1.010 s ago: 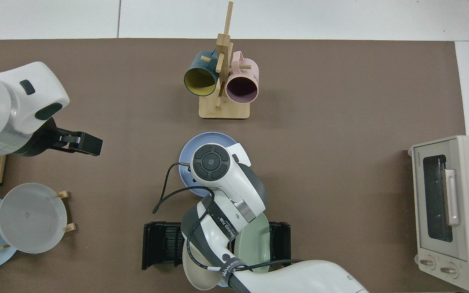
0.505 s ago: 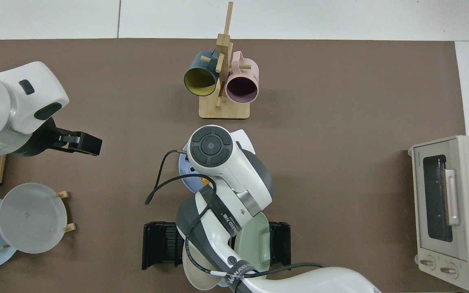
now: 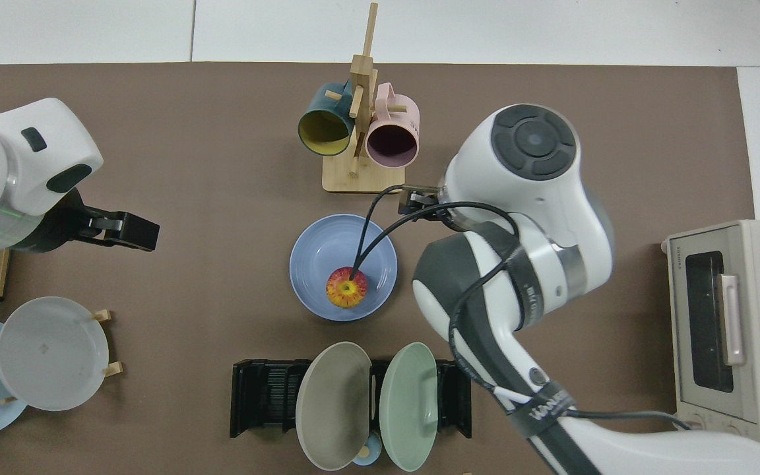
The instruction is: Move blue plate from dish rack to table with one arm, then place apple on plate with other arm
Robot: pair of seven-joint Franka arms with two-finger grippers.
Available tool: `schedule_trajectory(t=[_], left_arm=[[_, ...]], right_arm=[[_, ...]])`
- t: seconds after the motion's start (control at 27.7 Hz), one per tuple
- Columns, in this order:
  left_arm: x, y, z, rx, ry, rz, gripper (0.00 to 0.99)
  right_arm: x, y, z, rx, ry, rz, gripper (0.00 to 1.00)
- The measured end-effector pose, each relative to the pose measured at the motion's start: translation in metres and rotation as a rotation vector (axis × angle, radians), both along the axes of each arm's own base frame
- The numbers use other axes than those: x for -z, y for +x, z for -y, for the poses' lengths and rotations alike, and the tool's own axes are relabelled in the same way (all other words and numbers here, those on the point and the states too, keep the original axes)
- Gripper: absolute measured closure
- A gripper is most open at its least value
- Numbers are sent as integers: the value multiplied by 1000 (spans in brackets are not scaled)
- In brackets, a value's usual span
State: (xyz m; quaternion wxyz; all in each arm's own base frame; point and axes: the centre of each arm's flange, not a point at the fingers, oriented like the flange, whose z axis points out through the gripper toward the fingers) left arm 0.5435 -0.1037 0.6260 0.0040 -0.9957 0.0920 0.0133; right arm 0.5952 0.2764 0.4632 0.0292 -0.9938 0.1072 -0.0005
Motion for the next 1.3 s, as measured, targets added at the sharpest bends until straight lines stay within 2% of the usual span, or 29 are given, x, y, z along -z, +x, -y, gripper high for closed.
schedule_trajectory(t=[0.32,0.54,0.79,1.08,1.3], left_arm=[[-2,-1,-2,-4,0,4,0],[-3,-1,-5,-10,0,6,0],[-3,-1,-6,-10,0,6,0],[-3,-1,-6,-10,0,6,0],[-3,-1,-6,-10,0,6,0]], right_arm=[[-30,19,106,-90,-5,24,0],[-50,28,184,-169,-23,63,0],[-68,29,265,-225,-34,98,0],[-101,19,293,-210,-40,148,0],[-118,8,284,-217,-41,126,0]])
